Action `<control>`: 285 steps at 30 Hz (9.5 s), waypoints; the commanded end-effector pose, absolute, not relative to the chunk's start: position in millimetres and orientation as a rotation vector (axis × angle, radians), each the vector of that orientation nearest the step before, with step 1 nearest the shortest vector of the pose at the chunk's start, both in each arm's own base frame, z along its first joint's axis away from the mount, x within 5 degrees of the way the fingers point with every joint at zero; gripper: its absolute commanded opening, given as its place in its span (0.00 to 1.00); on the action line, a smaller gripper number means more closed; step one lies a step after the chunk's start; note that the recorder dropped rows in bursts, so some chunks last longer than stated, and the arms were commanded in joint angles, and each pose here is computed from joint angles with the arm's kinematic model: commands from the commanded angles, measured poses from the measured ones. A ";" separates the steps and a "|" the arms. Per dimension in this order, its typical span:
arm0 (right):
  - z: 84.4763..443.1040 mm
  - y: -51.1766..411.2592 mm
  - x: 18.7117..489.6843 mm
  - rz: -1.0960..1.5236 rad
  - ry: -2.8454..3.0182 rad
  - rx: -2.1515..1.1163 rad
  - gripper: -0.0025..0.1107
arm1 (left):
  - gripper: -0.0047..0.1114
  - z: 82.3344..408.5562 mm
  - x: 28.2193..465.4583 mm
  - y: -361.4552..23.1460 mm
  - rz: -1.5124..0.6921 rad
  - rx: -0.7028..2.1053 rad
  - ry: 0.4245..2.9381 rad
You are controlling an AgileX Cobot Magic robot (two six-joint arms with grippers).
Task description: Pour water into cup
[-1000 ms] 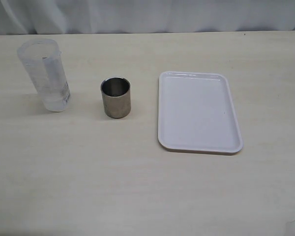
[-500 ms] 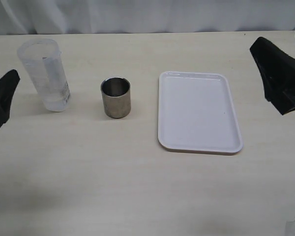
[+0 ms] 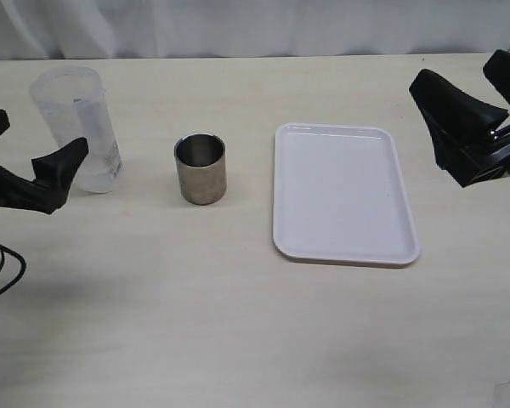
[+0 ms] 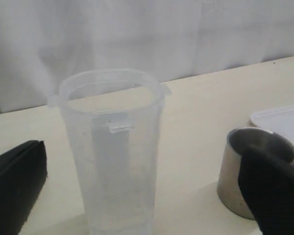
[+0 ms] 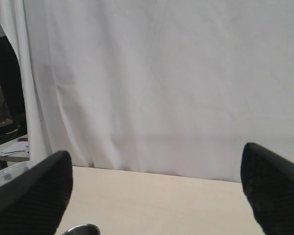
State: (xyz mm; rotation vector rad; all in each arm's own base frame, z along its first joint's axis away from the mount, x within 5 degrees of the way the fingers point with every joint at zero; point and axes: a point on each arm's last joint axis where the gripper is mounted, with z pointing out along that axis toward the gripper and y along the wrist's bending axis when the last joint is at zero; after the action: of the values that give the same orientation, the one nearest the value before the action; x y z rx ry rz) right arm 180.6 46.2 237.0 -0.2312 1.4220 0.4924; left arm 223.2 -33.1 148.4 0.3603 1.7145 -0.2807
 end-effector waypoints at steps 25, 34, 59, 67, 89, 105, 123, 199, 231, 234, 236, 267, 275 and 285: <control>239.2 48.0 180.7 0.485 1.398 -0.276 0.79 | 0.91 96.2 311.1 -38.2 -0.338 0.430 1.728; 236.1 50.4 184.5 0.498 1.411 -0.298 0.79 | 0.91 95.4 330.5 -39.7 -0.338 0.450 1.691; 165.5 126.2 285.3 0.701 1.550 -0.773 0.79 | 0.36 88.0 330.6 -38.8 -0.365 0.420 1.789; 151.5 139.8 310.2 0.695 1.565 -0.848 0.79 | 0.04 86.1 330.0 -38.8 -0.387 0.395 1.819; 128.9 146.1 351.0 0.607 1.662 -0.904 0.92 | 0.04 88.2 329.5 -41.0 -0.406 0.417 1.791; 98.0 175.2 365.4 0.651 1.608 -1.101 0.99 | 0.04 88.0 329.3 -41.2 -0.407 0.420 1.792; 65.4 218.9 387.0 0.773 1.639 -1.119 0.99 | 0.04 88.0 329.3 -41.2 -0.407 0.420 1.792; 40.9 243.6 391.8 0.920 1.622 -0.976 0.99 | 0.04 89.9 328.8 -42.9 -0.425 0.435 1.768; 28.9 240.3 389.9 0.662 1.531 -1.287 0.06 | 0.04 90.9 328.9 -43.2 -0.429 0.433 1.757; 29.6 240.0 391.4 0.661 1.540 -1.260 0.06 | 0.04 91.1 328.9 -43.2 -0.429 0.433 1.755; 30.4 239.9 392.3 0.662 1.544 -1.241 0.06 | 0.04 91.1 328.9 -43.2 -0.429 0.433 1.755; 32.3 240.8 391.7 0.800 1.653 -1.099 0.06 | 0.04 95.2 333.4 -47.9 -0.454 0.510 1.718; 32.3 240.8 391.7 0.800 1.653 -1.099 0.06 | 0.04 107.3 354.6 -49.9 -0.428 0.580 1.660; 32.3 240.8 391.7 0.800 1.653 -1.099 0.06 | 0.04 117.3 378.2 -90.3 -0.324 0.808 1.641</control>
State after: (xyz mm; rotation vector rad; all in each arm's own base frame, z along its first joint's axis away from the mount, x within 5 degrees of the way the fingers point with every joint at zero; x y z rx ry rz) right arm 392.9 242.5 40.0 -1.0801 1.6095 0.8200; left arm 372.3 -76.3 110.0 0.7336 1.6890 -0.3561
